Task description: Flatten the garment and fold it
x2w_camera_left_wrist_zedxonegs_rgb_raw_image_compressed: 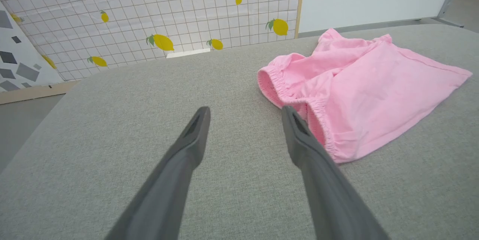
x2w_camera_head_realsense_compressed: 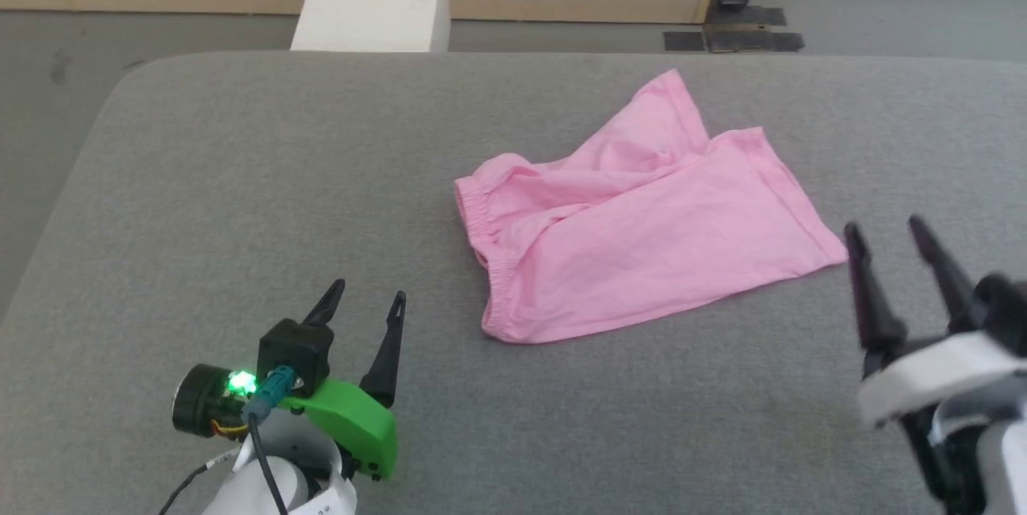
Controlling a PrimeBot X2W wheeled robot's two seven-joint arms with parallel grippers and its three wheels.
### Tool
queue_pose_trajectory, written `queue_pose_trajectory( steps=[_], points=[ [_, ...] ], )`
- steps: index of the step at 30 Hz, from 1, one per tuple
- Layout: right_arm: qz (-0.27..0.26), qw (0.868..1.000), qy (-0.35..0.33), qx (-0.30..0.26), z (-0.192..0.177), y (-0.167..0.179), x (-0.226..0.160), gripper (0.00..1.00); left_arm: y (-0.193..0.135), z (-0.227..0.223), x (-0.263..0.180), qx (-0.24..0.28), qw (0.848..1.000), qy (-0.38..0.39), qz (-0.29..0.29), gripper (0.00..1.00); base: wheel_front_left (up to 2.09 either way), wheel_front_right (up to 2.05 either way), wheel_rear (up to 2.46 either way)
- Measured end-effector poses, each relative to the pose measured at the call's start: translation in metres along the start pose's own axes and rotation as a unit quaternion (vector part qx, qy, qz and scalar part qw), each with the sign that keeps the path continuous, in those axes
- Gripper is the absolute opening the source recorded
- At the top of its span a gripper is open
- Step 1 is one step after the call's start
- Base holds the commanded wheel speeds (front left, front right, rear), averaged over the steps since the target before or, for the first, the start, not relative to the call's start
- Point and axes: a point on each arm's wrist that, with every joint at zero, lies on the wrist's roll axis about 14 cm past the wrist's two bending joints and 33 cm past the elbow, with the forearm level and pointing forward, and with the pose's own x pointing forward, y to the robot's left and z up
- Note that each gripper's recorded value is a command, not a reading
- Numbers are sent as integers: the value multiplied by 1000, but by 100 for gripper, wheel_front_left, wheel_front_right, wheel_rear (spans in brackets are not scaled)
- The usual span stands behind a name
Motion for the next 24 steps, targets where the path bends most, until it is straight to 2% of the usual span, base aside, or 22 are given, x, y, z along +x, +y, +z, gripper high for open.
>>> queue_pose_trajectory(
  steps=[5,11,18,22,24],
  points=[
    [-29,999,20,9,-8,-1,-25,100,-9,-4,7,-12,1000,18,-20,100,0,0,0],
    [-55,998,35,1,-12,-13,-30,100,-35,-21,22,-27,990,101,-95,100,0,0,0],
    [-76,995,59,-5,-25,-24,-30,100,-66,-41,41,-35,956,233,-174,100,0,0,0],
    [-86,994,74,-3,-36,-28,-31,100,-69,-67,43,-19,934,309,-180,100,0,0,0],
    [-91,993,79,-2,-39,-30,-33,100,-70,-75,44,-18,928,328,-177,100,0,0,0]
  ],
)
